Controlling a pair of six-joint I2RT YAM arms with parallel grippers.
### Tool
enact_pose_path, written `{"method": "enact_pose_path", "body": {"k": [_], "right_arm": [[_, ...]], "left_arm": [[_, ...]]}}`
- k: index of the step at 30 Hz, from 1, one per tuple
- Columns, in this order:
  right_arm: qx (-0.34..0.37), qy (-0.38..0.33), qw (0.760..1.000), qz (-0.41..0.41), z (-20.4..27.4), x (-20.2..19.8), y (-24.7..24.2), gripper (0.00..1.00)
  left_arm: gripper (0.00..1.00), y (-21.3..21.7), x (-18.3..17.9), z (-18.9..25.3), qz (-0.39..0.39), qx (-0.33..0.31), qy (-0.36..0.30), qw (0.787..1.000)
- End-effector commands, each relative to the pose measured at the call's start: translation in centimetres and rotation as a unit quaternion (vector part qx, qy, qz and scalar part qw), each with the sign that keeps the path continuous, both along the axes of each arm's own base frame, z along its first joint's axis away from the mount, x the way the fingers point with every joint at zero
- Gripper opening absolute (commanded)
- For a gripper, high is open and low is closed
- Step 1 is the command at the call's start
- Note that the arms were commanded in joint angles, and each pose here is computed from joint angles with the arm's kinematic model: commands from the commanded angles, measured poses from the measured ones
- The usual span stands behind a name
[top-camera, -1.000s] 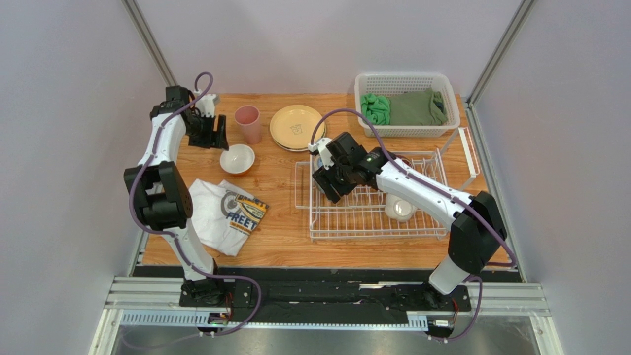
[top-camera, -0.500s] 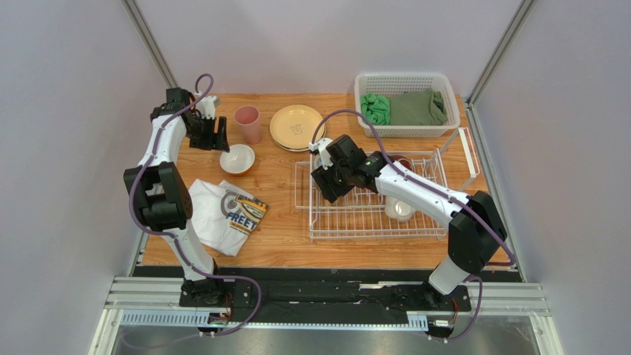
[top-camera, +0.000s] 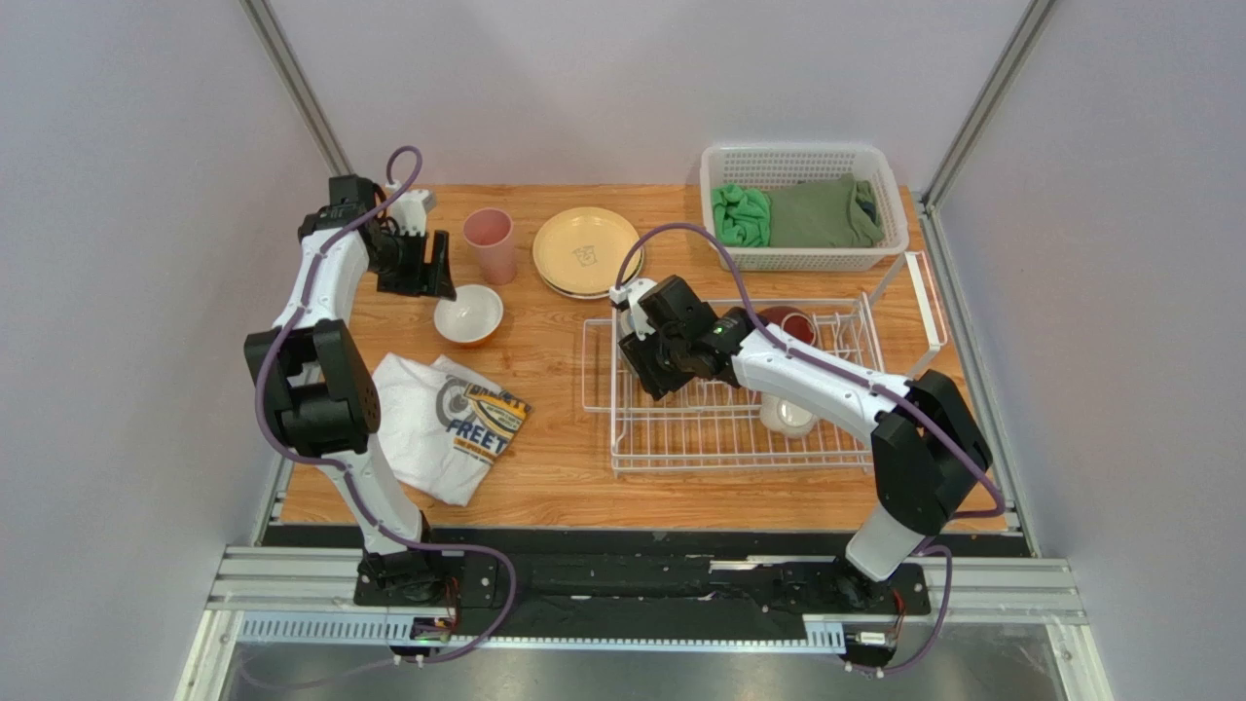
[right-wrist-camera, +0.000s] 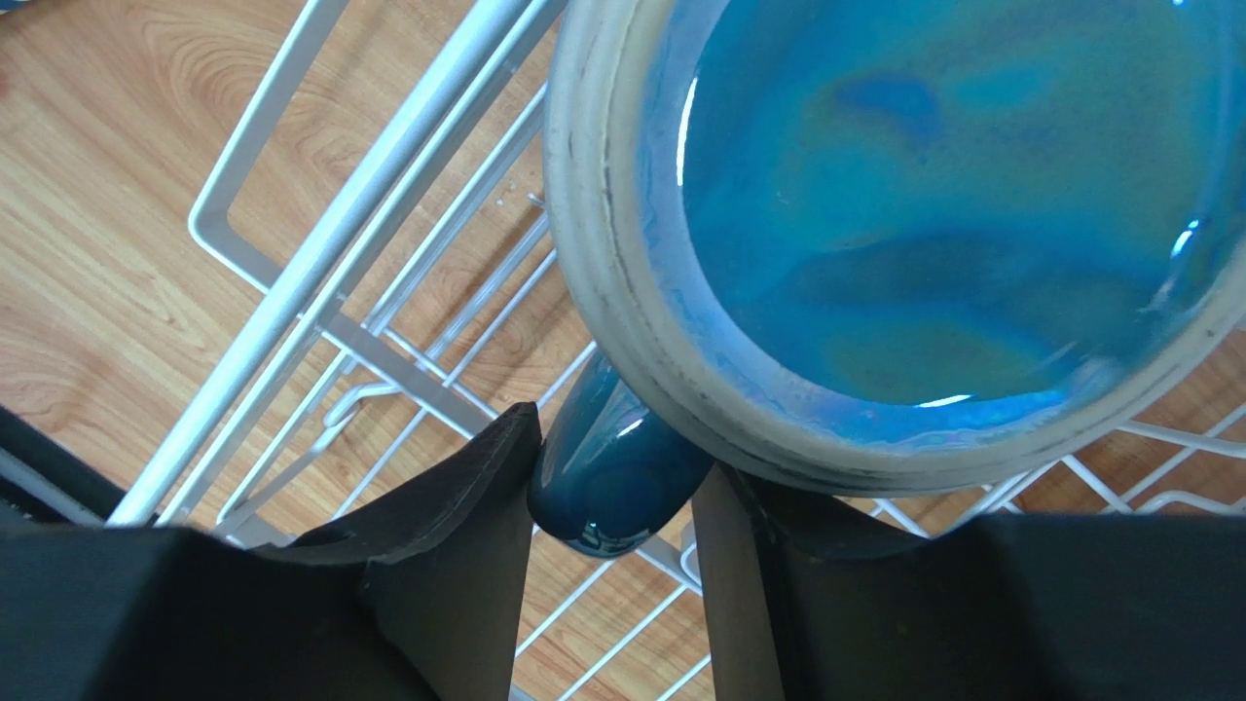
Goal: Unload the mixed dishes from the dish rack
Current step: Pick up the cup from the dish rack.
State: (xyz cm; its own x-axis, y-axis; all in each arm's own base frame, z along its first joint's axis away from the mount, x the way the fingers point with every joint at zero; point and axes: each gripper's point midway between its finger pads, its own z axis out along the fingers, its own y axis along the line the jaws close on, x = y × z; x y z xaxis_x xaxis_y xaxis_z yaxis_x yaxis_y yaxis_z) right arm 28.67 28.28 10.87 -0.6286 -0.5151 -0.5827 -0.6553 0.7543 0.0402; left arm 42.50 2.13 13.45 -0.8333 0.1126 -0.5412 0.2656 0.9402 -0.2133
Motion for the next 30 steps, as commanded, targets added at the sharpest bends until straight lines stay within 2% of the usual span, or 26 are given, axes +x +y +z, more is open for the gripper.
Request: {"method": "enact_pose_path", "body": {"k": [1, 8, 13, 20, 30], "right_arm": [[0.000, -0.046, 0.999, -0.016, 0.9, 1.5, -0.2, 0.43], [-0.004, -0.064, 0.998, -0.016, 1.7, 1.5, -0.9, 0.36], [-0.015, -0.085, 0.996, -0.010, 2.3, 1.8, -1.4, 0.37], [-0.023, -0.082, 0.996, -0.010, 1.7, 2.1, -1.4, 0.50], [-0.013, -0.084, 0.996, -0.007, 1.1, 2.2, -1.0, 0.50]], "left_arm": [[0.76, -0.1, 0.1, 2.5, -0.005, -0.004, -0.040, 0.999], [0.77, -0.2, 0.0, 2.6, -0.008, -0.004, -0.043, 0.999], [0.76, -0.3, -0.1, 2.6, -0.011, -0.006, -0.042, 0.999], [0.76, -0.4, -0.1, 2.5, -0.012, -0.008, -0.041, 0.999], [0.76, -0.5, -0.2, 2.5, -0.012, -0.012, -0.042, 0.999]]}}
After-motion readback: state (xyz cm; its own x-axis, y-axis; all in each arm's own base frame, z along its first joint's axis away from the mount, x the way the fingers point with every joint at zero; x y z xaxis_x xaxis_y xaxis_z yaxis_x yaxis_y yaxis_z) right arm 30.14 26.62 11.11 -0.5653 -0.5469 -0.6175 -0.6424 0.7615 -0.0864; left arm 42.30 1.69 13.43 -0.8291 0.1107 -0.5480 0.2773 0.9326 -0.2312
